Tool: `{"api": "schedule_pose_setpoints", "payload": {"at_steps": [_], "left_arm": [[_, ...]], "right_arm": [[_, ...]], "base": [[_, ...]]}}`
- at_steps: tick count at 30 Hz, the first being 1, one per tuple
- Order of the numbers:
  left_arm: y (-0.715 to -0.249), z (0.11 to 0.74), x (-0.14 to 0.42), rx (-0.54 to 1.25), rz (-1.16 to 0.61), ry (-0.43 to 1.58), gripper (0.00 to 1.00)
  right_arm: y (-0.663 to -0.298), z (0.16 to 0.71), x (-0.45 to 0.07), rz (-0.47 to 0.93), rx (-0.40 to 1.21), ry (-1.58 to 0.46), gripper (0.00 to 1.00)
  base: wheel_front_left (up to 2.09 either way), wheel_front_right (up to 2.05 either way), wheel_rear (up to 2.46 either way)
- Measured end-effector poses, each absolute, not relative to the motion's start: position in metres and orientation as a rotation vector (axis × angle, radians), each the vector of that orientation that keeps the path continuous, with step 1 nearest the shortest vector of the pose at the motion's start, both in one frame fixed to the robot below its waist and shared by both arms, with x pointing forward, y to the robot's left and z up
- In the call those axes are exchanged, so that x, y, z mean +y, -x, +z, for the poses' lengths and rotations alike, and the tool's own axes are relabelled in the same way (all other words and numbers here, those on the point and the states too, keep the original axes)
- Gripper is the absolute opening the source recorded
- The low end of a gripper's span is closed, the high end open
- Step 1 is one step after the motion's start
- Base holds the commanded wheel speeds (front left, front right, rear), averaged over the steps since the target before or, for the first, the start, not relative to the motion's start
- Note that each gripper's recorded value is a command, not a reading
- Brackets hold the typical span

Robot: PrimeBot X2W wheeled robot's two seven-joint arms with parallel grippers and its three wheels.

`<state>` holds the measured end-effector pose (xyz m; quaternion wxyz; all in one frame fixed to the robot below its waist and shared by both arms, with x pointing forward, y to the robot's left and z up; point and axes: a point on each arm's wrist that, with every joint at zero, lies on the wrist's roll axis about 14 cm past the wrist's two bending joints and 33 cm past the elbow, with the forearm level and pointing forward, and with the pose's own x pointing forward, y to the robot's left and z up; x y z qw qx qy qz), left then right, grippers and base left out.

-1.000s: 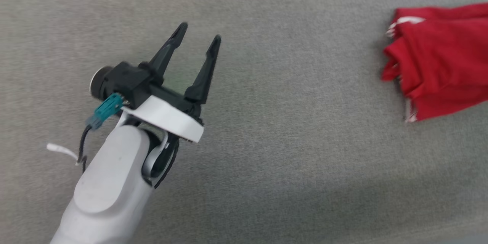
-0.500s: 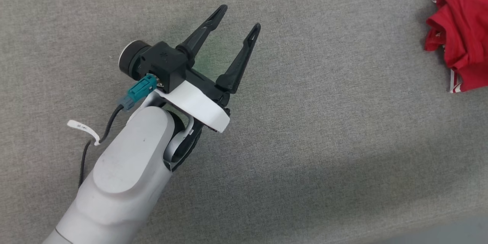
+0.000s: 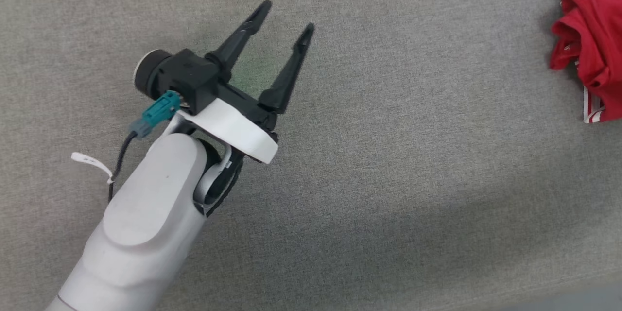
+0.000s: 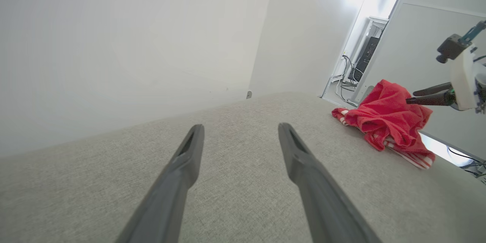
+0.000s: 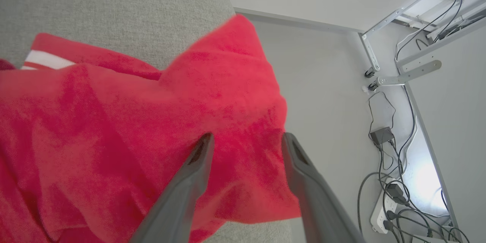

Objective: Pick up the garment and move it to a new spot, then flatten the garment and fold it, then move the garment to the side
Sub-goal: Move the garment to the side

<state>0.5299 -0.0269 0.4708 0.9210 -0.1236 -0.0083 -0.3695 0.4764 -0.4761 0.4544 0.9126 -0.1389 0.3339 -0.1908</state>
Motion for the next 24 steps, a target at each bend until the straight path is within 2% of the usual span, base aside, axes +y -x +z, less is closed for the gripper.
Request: {"api": "schedule_pose_setpoints", "payload": {"at_steps": [8, 24], "left_arm": [[-0.529, 0.483, 0.003, -0.035, -0.668, 0.256, 1.00], [-0.506, 0.502, 0.062, -0.044, -0.514, 0.257, 1.00]], "right_arm": [[-0.486, 0.483, -0.466, -0.363, 0.576, 0.275, 1.00], [-0.494, 0.501, -0.381, -0.147, 0.317, 0.158, 1.00]], "base": [[0.00, 0.00, 0.00], [0.00, 0.00, 0.00]]}}
